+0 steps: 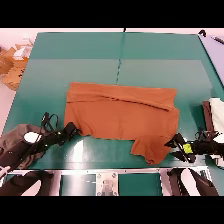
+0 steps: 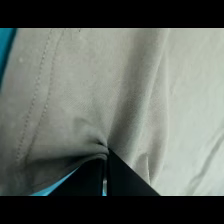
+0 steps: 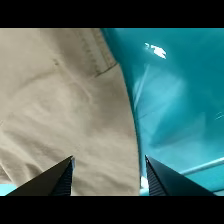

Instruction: Fold the shirts.

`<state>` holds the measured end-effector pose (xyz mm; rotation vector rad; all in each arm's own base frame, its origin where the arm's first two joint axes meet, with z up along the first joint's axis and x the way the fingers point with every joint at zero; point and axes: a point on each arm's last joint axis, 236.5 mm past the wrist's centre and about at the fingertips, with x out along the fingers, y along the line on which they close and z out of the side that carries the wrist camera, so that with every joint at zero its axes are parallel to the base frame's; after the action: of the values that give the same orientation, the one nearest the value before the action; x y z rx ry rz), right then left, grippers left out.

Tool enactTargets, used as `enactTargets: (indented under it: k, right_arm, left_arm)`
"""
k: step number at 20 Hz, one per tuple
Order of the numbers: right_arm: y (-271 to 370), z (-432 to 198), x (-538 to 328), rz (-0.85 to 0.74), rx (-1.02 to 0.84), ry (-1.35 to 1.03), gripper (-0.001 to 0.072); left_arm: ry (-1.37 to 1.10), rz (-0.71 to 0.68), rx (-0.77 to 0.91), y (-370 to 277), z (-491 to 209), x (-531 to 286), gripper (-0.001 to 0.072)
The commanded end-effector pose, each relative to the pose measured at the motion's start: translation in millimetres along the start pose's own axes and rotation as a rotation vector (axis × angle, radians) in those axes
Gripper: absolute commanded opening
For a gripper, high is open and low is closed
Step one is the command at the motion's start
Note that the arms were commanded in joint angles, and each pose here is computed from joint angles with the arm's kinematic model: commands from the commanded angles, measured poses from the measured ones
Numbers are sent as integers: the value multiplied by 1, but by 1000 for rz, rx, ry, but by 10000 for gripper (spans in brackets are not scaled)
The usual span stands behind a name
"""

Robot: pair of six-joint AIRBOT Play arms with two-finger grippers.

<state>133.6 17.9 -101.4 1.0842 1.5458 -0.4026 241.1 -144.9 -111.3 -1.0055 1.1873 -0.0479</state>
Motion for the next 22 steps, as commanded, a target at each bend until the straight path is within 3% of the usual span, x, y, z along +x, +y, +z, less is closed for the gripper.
enactTargets:
  k: [1, 10, 11, 12, 13, 15, 16, 22]
  right_arm:
    - [11, -2, 13, 74, 67, 2, 518]
    - [26, 5, 16, 150, 74, -30, 510]
    - [30, 4, 16, 168, 77, -24, 478]
    - [35, 3, 16, 191, 58, -22, 355]
    - [40, 1, 17, 219, 40, -17, 183]
    - [51, -5, 19, 279, 17, -1, 105]
    - [56, -6, 18, 302, -7, 0, 24]
    - [85, 7, -28, 334, -150, -47, 22]
  left_arm:
    - [5, -1, 1, -1, -1, 0, 27]
    - [14, -2, 1, -1, -3, 0, 27]
    - [12, -2, 1, -1, -3, 0, 27]
    - [10, -2, 1, -1, -2, 0, 27]
    - [9, -2, 1, -1, -2, 0, 27]
    - [6, -1, 1, 0, -1, 0, 27]
    - [6, -1, 2, 0, -1, 0, 27]
    - [97, -72, 182, -36, -13, -8, 27]
